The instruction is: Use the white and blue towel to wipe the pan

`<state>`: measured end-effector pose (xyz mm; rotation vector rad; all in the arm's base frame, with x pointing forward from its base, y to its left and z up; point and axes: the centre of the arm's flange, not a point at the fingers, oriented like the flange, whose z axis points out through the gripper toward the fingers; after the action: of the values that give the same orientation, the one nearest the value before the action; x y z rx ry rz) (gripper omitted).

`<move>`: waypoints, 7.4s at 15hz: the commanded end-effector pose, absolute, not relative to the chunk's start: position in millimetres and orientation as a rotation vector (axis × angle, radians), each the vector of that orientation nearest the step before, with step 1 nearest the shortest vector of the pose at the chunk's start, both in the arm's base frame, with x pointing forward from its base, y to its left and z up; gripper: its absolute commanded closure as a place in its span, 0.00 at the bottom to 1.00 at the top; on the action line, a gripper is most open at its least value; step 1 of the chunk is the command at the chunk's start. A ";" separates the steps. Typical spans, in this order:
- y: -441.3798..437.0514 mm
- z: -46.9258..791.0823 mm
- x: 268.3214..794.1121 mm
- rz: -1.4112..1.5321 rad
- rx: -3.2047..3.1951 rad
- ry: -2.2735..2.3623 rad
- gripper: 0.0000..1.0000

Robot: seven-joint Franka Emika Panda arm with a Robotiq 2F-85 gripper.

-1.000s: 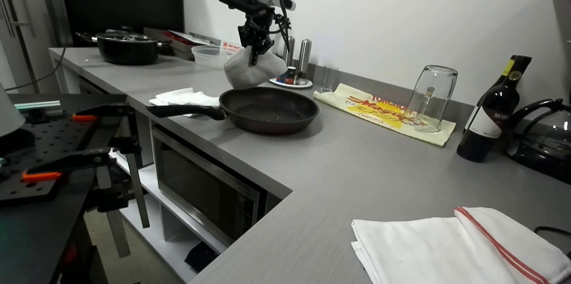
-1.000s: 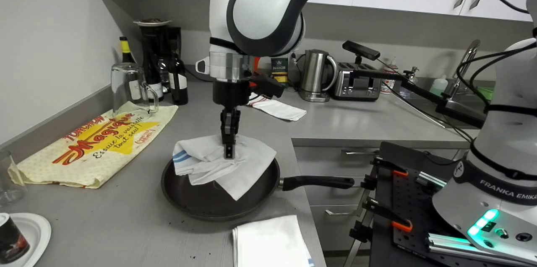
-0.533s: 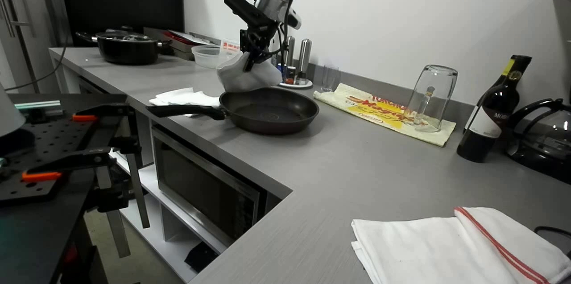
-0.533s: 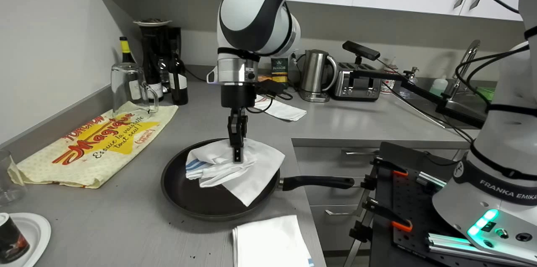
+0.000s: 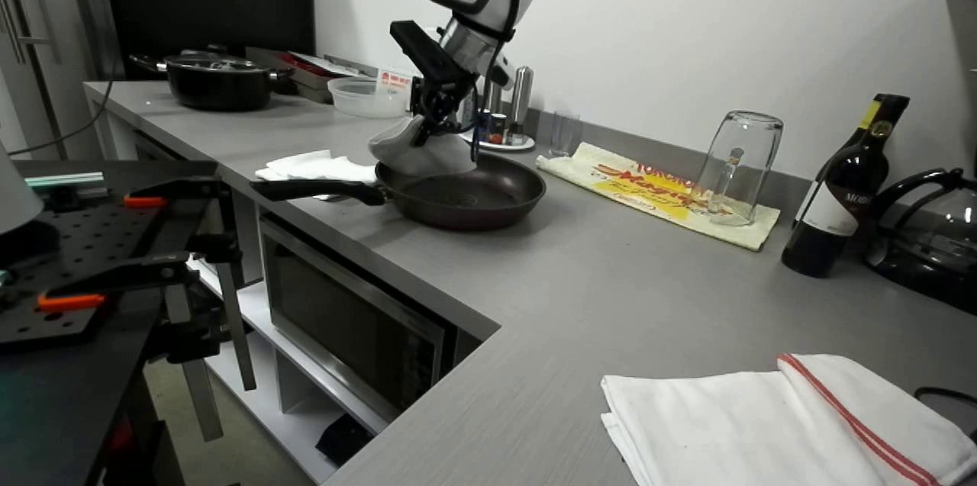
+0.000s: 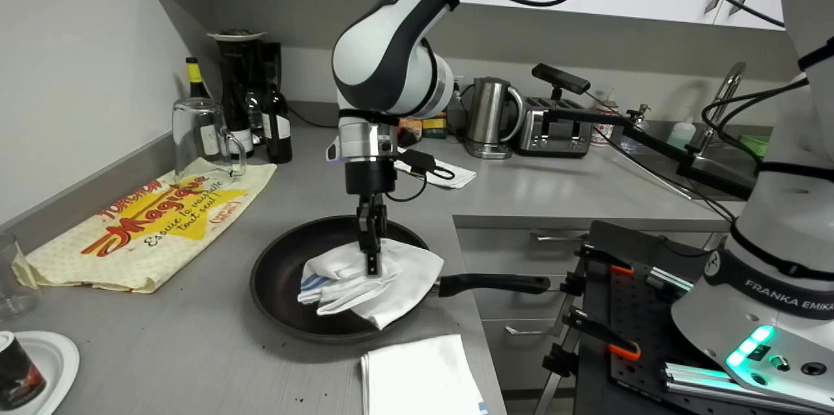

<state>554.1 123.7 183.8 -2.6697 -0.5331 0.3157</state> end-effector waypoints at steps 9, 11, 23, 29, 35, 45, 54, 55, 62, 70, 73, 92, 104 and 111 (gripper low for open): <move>120.1 120.8 566.2 0.438 -2.621 -0.499 0.96; 119.0 114.5 566.1 0.450 -2.617 -0.496 0.96; 138.9 91.2 559.6 0.449 -2.746 -0.699 0.96; 137.5 87.2 568.8 0.396 -2.858 -0.841 0.96; 119.0 84.7 587.9 0.272 -3.011 -0.965 0.96; 88.3 89.4 621.3 -0.080 -3.269 -1.141 0.96; 83.0 91.9 636.0 -0.332 -3.442 -1.220 0.96; 84.2 93.8 635.8 -0.342 -3.458 -1.234 0.96; 112.6 131.9 623.0 -0.443 -3.494 -1.373 0.96; 159.7 213.7 596.0 -0.611 -3.477 -1.612 0.96; 188.3 236.9 574.9 -0.511 -3.430 -1.533 0.96; 329.9 206.3 452.0 0.039 -3.188 -1.258 0.96; 336.5 201.0 473.7 0.121 -2.980 -0.966 0.96; 326.6 192.3 487.3 0.123 -2.921 -0.924 0.55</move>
<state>480.5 325.9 190.7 -2.9698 -0.9051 0.1345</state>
